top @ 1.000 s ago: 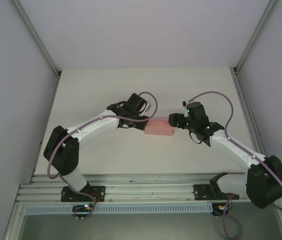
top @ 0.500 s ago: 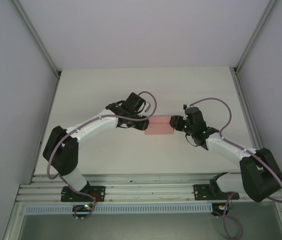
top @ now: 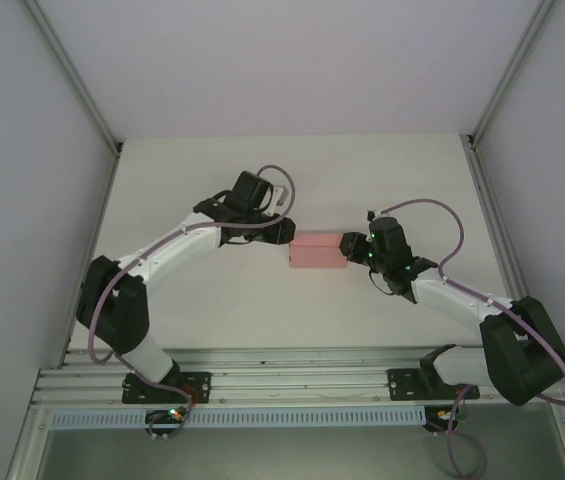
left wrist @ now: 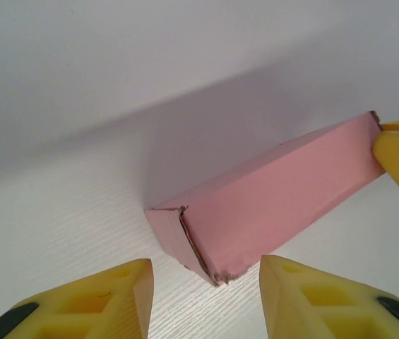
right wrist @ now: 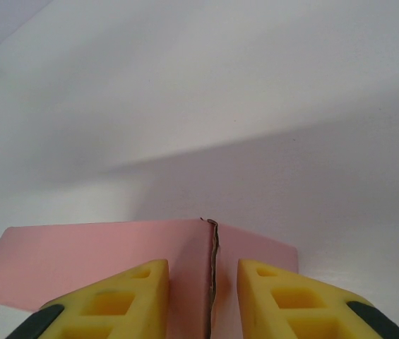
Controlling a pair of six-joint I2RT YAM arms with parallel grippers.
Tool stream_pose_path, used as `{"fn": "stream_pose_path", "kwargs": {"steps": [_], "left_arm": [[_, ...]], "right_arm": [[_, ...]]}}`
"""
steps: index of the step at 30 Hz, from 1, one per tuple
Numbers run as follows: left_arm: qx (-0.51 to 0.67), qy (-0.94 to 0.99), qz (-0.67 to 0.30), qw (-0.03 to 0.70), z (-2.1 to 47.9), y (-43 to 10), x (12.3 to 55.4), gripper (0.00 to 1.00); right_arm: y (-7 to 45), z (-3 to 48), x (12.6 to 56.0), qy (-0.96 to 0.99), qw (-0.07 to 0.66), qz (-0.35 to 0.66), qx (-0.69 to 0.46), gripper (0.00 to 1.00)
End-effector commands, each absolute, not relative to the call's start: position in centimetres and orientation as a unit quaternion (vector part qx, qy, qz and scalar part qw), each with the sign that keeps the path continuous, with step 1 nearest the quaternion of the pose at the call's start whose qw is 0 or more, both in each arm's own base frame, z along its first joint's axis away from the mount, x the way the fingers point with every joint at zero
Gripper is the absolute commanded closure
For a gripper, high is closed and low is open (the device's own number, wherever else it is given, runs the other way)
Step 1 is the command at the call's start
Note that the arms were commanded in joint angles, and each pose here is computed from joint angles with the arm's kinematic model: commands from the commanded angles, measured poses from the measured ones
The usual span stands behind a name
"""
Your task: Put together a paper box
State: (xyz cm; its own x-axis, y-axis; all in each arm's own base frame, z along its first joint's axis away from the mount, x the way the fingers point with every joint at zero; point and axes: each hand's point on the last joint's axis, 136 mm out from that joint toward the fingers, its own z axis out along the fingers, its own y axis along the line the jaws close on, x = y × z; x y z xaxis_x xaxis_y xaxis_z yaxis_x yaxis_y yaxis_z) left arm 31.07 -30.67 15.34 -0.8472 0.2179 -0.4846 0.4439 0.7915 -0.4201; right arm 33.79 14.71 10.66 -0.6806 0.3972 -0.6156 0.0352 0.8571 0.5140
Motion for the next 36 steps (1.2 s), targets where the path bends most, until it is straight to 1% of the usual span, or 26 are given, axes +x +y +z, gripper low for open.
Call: {"fn": "stream_pose_path", "kwargs": {"steps": [1, 2, 4, 5, 6, 8, 10, 13, 17, 22, 26, 27, 30, 31, 32, 33, 34, 35, 36], "left_arm": [[0.176, 0.927, -0.286, 0.169, 12.6, -31.4, 30.3, 0.56], [0.173, 0.928, -0.286, 0.162, 12.0, -31.4, 30.2, 0.56], [0.164, 0.933, -0.286, 0.146, 10.6, -31.1, 30.0, 0.62], [0.158, 0.935, -0.285, 0.138, 9.9, -30.9, 29.9, 0.66], [0.150, 0.938, -0.285, 0.130, 9.1, -30.5, 29.7, 0.74], [0.136, 0.940, -0.289, 0.123, 8.1, -29.9, 29.5, 0.84], [0.124, 0.940, -0.295, 0.120, 7.2, -29.5, 29.3, 0.86], [0.118, 0.940, -0.299, 0.114, 6.2, -29.1, 28.8, 1.00], [0.114, 0.943, -0.293, 0.110, 5.0, -28.8, 28.6, 1.00], [0.114, 0.946, -0.284, 0.108, 4.4, -28.4, 28.4, 1.00], [0.118, 0.946, -0.280, 0.111, 4.7, -28.3, 28.5, 1.00], [0.119, 0.946, -0.278, 0.114, 5.0, -28.4, 28.7, 1.00], [0.131, 0.942, -0.281, 0.128, 6.5, -29.0, 29.8, 0.92], [0.135, 0.939, -0.284, 0.137, 7.3, -29.3, 30.3, 0.89], [0.142, 0.936, -0.287, 0.147, 8.2, -29.7, 30.8, 0.85], [0.147, 0.932, -0.290, 0.159, 9.2, -30.1, 31.5, 0.78], [0.150, 0.930, -0.290, 0.169, 10.1, -30.4, 32.2, 0.75], [0.152, 0.927, -0.292, 0.181, 11.3, -30.6, 32.9, 0.70], [0.155, 0.923, -0.295, 0.191, 12.4, -30.8, 33.6, 0.64]], "right_arm": [[11.6, 3.5, 29.3, 0.941, 0.275, 0.141, 0.139, 0.70], [11.6, 3.5, 29.2, 0.941, 0.275, 0.140, 0.140, 0.70], [11.6, 3.4, 29.1, 0.941, 0.273, 0.139, 0.140, 0.70], [11.5, 3.3, 29.1, 0.942, 0.272, 0.138, 0.142, 0.70], [11.5, 3.3, 29.1, 0.942, 0.273, 0.137, 0.141, 0.70], [11.2, 3.2, 29.0, 0.942, 0.274, 0.132, 0.143, 0.70], [11.1, 2.9, 28.9, 0.942, 0.273, 0.129, 0.142, 0.72], [11.6, 2.4, 28.9, 0.943, 0.272, 0.141, 0.130, 0.77], [12.0, 1.9, 28.9, 0.940, 0.272, 0.158, 0.130, 0.83], [12.3, 1.4, 28.6, 0.938, 0.268, 0.173, 0.133, 0.99], [12.3, 2.2, 28.7, 0.935, 0.275, 0.179, 0.136, 1.00], [12.3, 2.5, 28.8, 0.934, 0.278, 0.178, 0.136, 0.98], [12.5, 4.6, 29.4, 0.930, 0.290, 0.183, 0.135, 0.90], [12.7, 5.5, 29.8, 0.928, 0.294, 0.185, 0.133, 0.83], [12.8, 6.5, 30.2, 0.927, 0.298, 0.186, 0.129, 0.72], [13.0, 7.4, 30.6, 0.927, 0.301, 0.186, 0.126, 0.62], [13.1, 8.5, 31.1, 0.925, 0.306, 0.187, 0.123, 0.58], [13.4, 9.8, 31.7, 0.923, 0.315, 0.189, 0.114, 0.52], [13.6, 10.9, 32.3, 0.921, 0.323, 0.191, 0.106, 0.42]]}}
